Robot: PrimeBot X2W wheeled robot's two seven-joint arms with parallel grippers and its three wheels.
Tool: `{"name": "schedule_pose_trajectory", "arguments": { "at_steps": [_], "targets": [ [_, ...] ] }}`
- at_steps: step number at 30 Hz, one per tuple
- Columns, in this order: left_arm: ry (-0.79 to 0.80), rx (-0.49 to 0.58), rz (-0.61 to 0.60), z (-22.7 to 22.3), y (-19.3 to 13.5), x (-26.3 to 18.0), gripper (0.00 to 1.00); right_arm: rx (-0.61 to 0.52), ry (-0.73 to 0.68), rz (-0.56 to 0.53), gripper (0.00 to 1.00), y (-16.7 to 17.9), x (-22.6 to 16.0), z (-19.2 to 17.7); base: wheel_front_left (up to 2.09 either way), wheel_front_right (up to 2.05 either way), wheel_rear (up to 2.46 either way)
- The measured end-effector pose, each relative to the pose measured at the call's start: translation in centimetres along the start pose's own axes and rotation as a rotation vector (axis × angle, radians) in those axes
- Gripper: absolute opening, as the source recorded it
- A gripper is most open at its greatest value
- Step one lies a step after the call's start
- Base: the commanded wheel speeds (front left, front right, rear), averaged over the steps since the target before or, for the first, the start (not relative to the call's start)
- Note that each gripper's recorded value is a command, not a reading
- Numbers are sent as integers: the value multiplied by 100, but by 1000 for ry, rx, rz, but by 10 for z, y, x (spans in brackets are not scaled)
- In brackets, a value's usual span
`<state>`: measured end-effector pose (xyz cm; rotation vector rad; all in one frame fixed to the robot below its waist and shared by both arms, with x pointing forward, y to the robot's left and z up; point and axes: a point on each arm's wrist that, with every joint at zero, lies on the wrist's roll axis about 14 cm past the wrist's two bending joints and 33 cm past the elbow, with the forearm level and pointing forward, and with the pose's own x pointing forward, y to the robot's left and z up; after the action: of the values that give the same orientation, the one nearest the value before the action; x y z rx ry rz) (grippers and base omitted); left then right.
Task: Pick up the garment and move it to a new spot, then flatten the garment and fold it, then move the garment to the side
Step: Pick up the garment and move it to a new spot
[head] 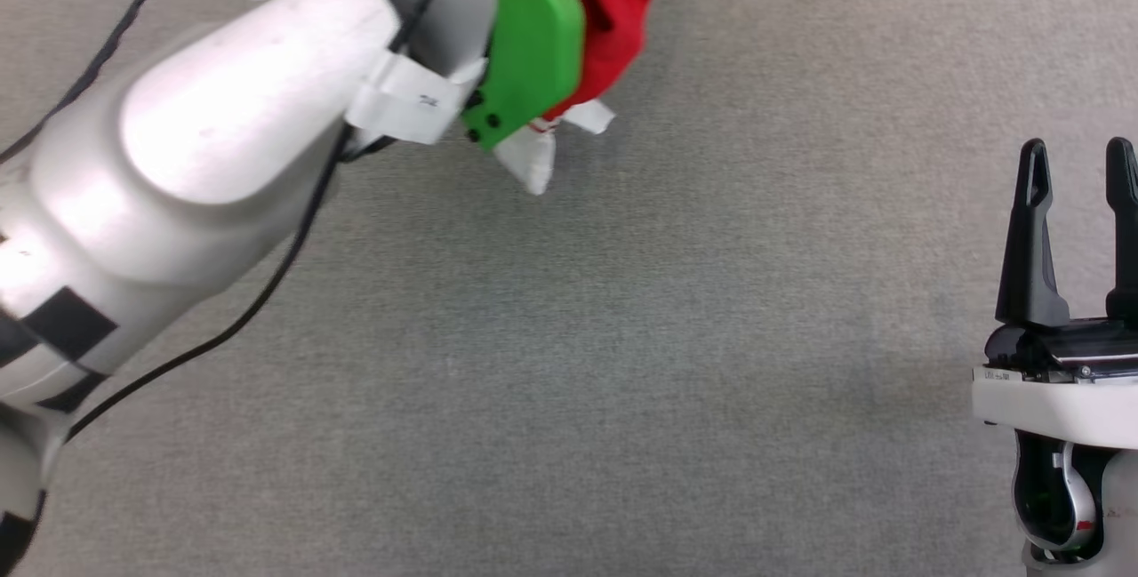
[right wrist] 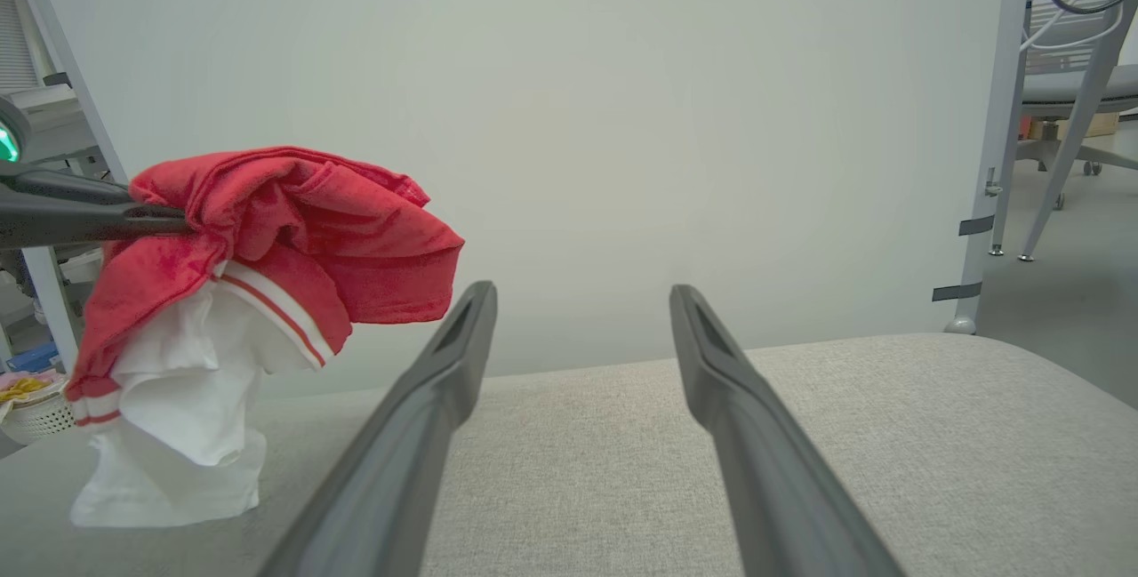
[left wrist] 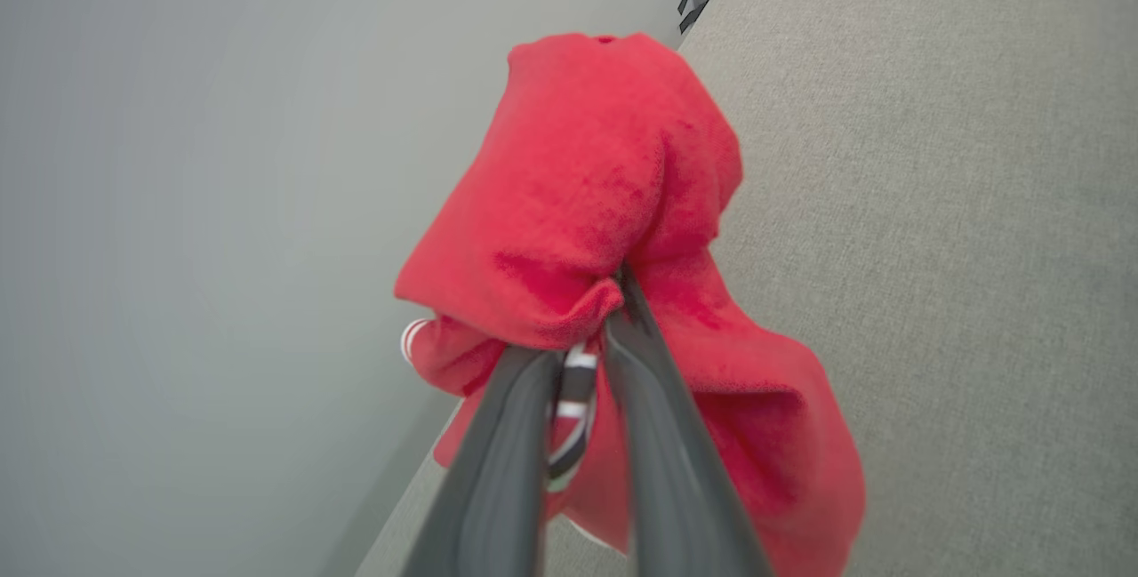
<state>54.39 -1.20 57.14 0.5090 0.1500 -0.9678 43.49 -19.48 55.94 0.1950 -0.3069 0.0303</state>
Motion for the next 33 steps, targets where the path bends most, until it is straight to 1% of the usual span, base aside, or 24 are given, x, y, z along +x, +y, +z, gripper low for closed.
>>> {"name": "schedule_pose_trajectory", "arguments": {
  "at_steps": [3, 6, 7, 9, 10, 14, 16, 19, 21, 22, 23, 24, 27, 30, 32, 33],
  "targets": [
    [-56, 28, -71, 18, -24, 24, 0, -10, 4, -27, 100, -10, -2, 0, 0, 0, 0],
    [-81, 44, -163, 26, -61, 44, 0, -21, 18, -51, 100, -19, -5, -4, 0, 0, 0],
    [-80, 41, -203, 24, -79, 51, 0, -24, 22, -60, 100, -22, -5, -5, 0, 0, 0],
    [-62, 29, -276, 16, -114, 59, 0, -34, 27, -71, 100, -27, -6, -7, 0, 0, 0],
    [-2, -5, -385, -8, -168, 63, 0, -46, 26, -84, 100, -32, -4, -7, 0, 0, 0],
    [81, -23, -483, -36, -223, 58, 0, -59, 24, -99, 100, -39, -3, -7, 0, 0, 0],
    [131, -62, -543, -48, -250, 50, 0, -60, 28, -106, 100, -41, -3, -8, 0, 0, 0],
    [185, -88, -592, -62, -273, 40, 0, -63, 36, -110, 100, -43, -3, -11, 0, 0, 0],
    [201, -100, -607, -66, -280, 37, 0, -62, 38, -107, 100, -43, -3, -13, 0, 0, 0],
    [187, -89, -596, -65, -278, 37, 0, -58, 38, -102, 100, -41, -2, -14, 0, 0, 0],
    [170, -89, -589, -63, -277, 37, 56, -57, 37, -100, 100, -40, -1, -13, 0, 0, 0],
    [138, -91, -577, -59, -275, 38, 100, -56, 35, -99, 100, -40, -1, -13, 0, 0, 0],
    [16, -82, -523, -43, -261, 44, 100, -58, 24, -91, 100, -36, -1, -8, 0, 0, 0],
    [-157, -70, -454, -17, -241, 48, 100, -54, 22, -90, 100, -35, -5, -4, 0, 0, 0],
    [-274, -65, -390, 2, -221, 49, 100, -56, 26, -92, 100, -34, -11, -2, 0, 0, 0],
    [-308, -71, -357, 7, -212, 49, 100, -55, 27, -92, 100, -33, -13, 0, 0, 0, 0]
  ]
}}
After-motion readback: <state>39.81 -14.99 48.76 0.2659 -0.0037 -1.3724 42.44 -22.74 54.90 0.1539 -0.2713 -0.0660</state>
